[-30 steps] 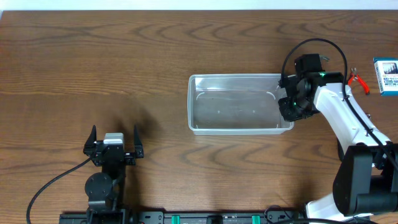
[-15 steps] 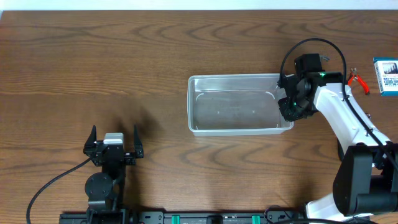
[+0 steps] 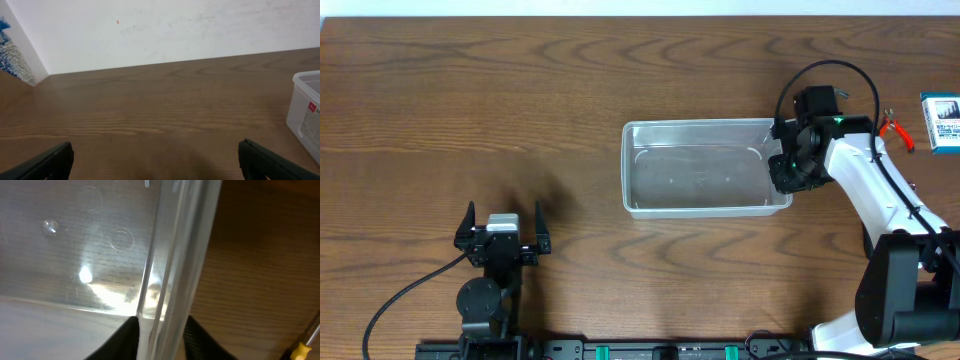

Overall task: Pack container
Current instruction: 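Release the container rim and lift the right gripper away, then move the right gripper over the orange-handled hammer and lower, then close the right gripper on the hammer handle and lift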

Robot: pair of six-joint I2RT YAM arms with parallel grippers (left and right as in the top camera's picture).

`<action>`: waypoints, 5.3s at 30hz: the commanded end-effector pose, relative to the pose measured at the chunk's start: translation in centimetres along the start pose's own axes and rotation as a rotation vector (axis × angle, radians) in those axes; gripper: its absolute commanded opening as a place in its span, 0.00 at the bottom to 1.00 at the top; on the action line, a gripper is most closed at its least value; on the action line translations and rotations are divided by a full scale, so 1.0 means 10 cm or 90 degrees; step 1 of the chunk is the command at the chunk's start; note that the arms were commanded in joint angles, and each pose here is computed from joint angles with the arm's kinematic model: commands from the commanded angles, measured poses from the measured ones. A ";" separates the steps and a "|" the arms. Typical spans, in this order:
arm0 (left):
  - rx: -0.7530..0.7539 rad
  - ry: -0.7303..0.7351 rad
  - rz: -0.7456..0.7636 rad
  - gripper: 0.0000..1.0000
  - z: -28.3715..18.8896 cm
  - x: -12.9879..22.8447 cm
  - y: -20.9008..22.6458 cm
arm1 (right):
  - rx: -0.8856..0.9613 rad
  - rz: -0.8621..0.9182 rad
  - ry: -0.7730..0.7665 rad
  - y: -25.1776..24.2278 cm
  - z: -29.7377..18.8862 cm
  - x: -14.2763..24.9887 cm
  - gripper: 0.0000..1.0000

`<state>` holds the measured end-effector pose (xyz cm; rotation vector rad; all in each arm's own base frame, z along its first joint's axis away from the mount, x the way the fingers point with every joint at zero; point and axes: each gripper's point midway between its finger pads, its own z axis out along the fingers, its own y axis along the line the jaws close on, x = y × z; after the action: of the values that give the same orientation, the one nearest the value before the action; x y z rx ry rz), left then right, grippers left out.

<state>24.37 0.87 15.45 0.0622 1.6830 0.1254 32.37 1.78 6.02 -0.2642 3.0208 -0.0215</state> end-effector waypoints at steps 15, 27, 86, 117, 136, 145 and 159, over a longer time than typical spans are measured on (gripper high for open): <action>0.001 0.027 -0.002 0.98 0.02 0.17 -0.02 | 0.005 0.154 -0.018 -0.05 -0.01 -0.06 0.63; 0.001 0.027 -0.002 0.98 0.02 0.17 -0.02 | -0.030 0.153 -0.100 -0.04 -0.72 -0.55 0.99; 0.001 0.027 -0.002 0.98 0.02 0.17 -0.02 | 0.017 0.087 -0.027 -1.74 0.28 -1.53 0.99; 0.001 0.027 -0.002 0.98 0.02 0.17 -0.02 | -0.020 0.136 -0.012 -1.69 0.72 -1.55 0.99; 0.001 0.027 -0.002 0.98 0.02 0.17 -0.02 | 0.020 0.115 0.022 -1.78 0.81 -1.44 0.99; 0.001 0.027 -0.002 0.98 0.02 0.17 -0.02 | 0.000 0.103 0.014 -1.73 0.82 -1.47 0.99; 0.001 0.027 -0.002 0.98 0.02 0.17 -0.02 | -0.008 0.103 0.035 -1.70 0.94 -1.41 0.99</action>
<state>24.37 0.87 15.45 0.0622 1.6830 0.1254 50.24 -12.90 -0.02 0.0054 3.0653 -0.0177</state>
